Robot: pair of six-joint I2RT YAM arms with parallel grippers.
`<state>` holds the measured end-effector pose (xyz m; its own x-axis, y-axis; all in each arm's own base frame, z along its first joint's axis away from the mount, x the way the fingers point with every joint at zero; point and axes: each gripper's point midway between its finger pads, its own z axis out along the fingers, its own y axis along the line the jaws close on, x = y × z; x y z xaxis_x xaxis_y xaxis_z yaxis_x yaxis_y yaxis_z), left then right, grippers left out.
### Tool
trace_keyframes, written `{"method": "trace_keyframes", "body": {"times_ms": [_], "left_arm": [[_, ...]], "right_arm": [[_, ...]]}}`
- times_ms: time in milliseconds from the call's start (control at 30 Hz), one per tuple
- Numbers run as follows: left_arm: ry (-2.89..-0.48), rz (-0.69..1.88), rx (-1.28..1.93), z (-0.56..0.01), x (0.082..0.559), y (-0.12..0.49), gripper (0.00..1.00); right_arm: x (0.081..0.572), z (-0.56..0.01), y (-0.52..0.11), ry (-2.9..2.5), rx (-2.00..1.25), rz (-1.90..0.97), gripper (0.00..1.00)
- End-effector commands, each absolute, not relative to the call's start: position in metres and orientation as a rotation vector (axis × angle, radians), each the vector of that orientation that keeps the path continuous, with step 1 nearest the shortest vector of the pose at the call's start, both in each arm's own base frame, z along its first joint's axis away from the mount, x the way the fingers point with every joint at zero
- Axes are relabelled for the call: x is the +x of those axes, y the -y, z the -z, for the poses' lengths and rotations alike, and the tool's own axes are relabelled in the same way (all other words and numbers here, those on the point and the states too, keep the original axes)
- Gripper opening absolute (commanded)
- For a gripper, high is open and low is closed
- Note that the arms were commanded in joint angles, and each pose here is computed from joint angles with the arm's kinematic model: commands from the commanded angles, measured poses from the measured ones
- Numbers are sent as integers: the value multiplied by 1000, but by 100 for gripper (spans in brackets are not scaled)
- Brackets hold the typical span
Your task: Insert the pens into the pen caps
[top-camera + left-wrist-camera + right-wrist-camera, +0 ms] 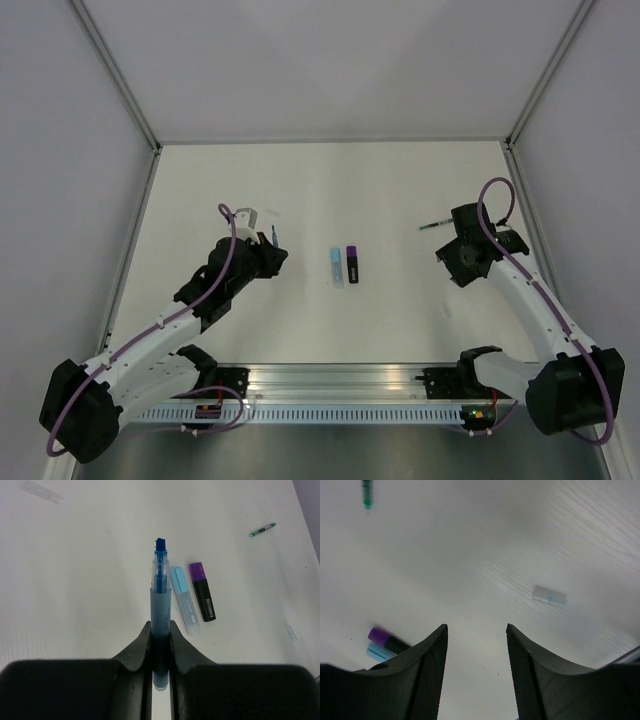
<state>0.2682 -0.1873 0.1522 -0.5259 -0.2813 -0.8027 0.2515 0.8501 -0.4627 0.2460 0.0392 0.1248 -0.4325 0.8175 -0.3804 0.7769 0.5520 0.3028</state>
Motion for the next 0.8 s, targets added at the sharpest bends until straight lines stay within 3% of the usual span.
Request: {"method": "trace_keyframes", "body": {"times_ms": [0, 67, 167, 233, 433, 667, 767], "left_arm": [[-2002, 584, -20, -152, 273, 175, 2], [-2000, 577, -22, -152, 274, 174, 2], [-2009, 594, -10, -151, 272, 178, 2], [-2008, 603, -3, -152, 272, 180, 2], [-2015, 634, 8, -150, 271, 185, 2], [-2048, 637, 16, -142, 272, 189, 2], [-2050, 638, 17, -142, 272, 190, 2]], "right_arm": [[231, -123, -39, -2204, 1670, -57, 56], [241, -131, -37, -2152, 1659, -85, 56], [305, -191, -71, -2177, 924, -431, 58], [304, -207, -63, -2174, 611, -347, 59], [273, -152, -15, -2445, 325, 117, 64], [291, -153, -50, -2782, -24, -38, 60], [280, -149, -35, -2897, -124, 97, 62]]}}
